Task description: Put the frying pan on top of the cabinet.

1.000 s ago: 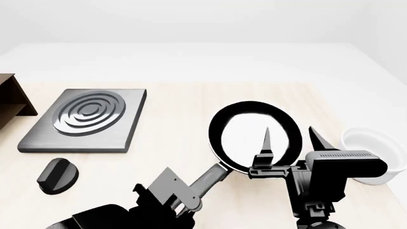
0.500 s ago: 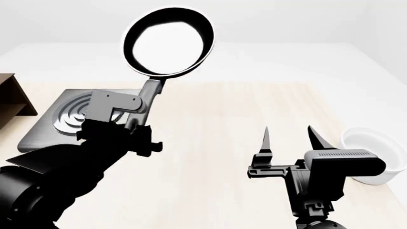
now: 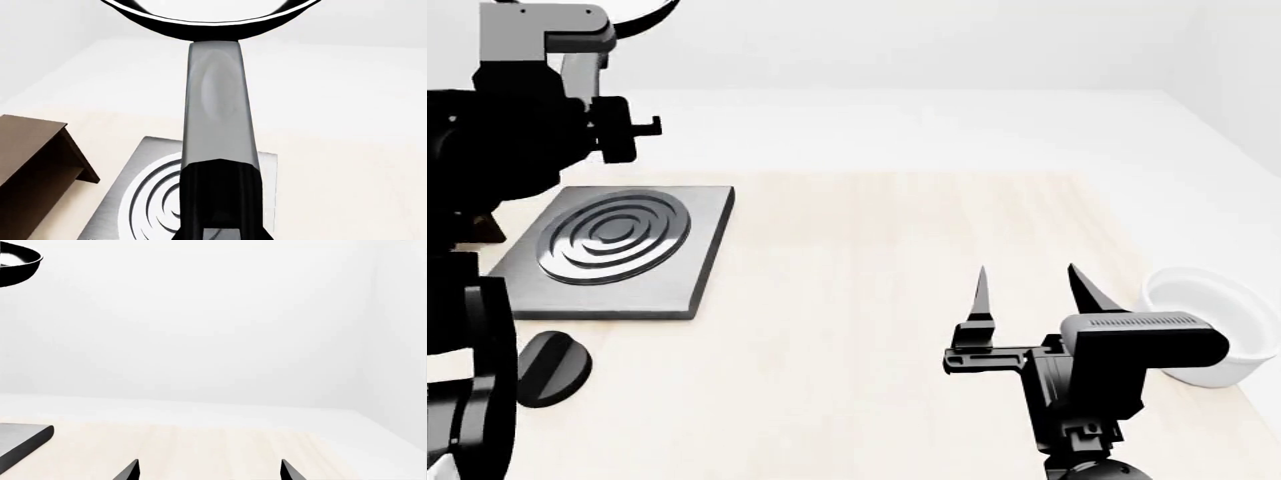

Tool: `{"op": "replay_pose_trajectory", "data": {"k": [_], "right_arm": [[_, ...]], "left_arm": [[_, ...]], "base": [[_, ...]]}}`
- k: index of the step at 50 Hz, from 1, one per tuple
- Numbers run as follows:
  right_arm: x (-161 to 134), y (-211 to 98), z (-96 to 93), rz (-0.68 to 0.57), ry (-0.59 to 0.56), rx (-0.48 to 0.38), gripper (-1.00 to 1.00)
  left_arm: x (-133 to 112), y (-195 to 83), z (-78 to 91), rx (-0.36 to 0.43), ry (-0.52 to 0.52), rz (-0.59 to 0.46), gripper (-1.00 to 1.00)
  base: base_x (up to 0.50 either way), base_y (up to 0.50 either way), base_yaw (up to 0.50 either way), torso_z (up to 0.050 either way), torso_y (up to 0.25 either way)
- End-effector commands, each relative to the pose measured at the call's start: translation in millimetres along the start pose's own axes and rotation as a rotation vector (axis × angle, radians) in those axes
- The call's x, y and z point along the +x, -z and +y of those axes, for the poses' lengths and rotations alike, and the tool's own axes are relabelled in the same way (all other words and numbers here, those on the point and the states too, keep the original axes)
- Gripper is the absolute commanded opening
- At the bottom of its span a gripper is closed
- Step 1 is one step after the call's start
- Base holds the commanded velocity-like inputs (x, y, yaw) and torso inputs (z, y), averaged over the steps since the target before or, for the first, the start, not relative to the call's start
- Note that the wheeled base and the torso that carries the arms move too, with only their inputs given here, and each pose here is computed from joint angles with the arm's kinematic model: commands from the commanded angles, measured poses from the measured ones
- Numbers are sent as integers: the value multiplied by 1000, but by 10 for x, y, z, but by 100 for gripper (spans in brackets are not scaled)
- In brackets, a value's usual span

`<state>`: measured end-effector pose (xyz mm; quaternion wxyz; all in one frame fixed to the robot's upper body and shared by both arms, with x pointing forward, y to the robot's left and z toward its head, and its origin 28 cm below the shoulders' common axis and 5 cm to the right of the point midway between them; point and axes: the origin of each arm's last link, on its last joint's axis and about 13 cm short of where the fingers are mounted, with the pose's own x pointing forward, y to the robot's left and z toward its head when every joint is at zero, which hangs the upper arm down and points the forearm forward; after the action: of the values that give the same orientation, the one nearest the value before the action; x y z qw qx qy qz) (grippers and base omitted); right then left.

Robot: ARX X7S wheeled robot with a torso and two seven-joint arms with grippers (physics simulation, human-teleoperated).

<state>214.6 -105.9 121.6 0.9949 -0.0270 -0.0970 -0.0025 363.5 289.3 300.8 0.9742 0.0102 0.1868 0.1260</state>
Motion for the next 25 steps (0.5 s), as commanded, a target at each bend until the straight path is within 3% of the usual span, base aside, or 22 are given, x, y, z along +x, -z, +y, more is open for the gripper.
{"op": "replay_pose_trajectory", "data": {"k": [1, 9, 25], "right_arm": [[-6, 2, -7, 2, 2, -1, 100], [-3, -13, -8, 0, 2, -4, 100], [-9, 0, -6, 2, 1, -3, 100]], "left_arm": [[69, -445, 298, -103, -249, -50, -100], [228, -490, 508, -180, -382, -1, -100], [237, -317, 913, -349, -563, 94, -100]], "base": [[0, 0, 0, 0, 0], [0, 0, 0, 0, 3], [0, 0, 0, 0, 1]]}}
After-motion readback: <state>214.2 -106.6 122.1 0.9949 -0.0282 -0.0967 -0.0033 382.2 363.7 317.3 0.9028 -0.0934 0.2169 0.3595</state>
